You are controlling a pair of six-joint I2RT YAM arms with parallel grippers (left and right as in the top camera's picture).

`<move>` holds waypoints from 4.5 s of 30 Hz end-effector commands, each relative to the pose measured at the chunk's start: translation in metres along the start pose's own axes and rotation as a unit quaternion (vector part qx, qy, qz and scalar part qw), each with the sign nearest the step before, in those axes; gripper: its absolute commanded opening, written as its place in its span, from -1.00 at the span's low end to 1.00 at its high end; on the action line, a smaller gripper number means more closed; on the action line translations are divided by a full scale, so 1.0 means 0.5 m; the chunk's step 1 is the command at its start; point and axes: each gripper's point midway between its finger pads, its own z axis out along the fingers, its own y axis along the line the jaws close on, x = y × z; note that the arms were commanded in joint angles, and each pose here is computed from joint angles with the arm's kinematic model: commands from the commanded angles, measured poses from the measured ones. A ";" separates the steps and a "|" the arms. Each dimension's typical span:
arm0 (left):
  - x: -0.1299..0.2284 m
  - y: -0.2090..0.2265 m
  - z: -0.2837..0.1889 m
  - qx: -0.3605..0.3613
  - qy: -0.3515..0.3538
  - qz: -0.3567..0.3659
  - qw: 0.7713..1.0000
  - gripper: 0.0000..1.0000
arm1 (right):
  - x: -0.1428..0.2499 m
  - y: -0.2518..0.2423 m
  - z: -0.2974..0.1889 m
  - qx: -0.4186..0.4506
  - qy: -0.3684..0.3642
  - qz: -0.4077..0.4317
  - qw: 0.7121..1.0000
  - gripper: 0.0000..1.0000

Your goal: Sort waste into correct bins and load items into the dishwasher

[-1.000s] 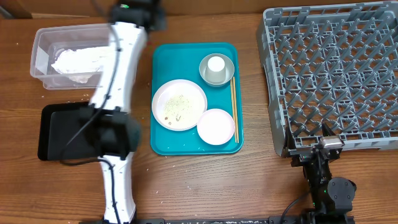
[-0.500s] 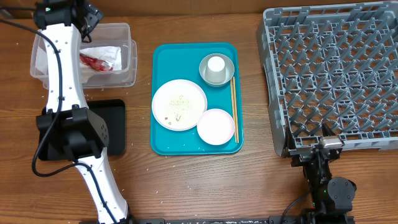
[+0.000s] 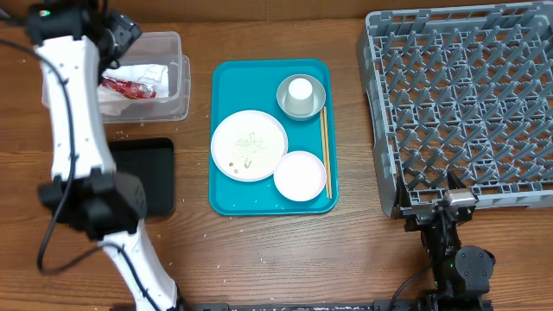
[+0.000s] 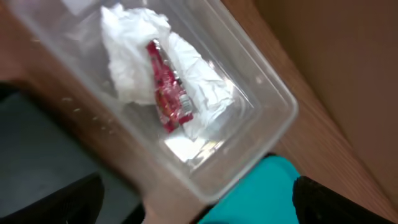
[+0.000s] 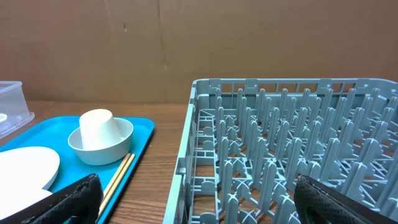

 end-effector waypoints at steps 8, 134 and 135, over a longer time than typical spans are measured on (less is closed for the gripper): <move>-0.014 0.180 -0.345 -0.062 -0.139 -0.062 0.986 1.00 | 0.003 -0.004 0.000 0.005 -0.003 -0.001 1.000 1.00; -0.004 0.231 -0.373 -0.079 -0.136 -0.096 0.983 1.00 | -0.113 0.546 0.131 -0.208 0.567 -0.080 0.793 1.00; -0.004 0.231 -0.373 -0.079 -0.136 -0.096 0.983 1.00 | -0.081 0.552 0.134 -0.181 0.579 -0.091 0.790 0.83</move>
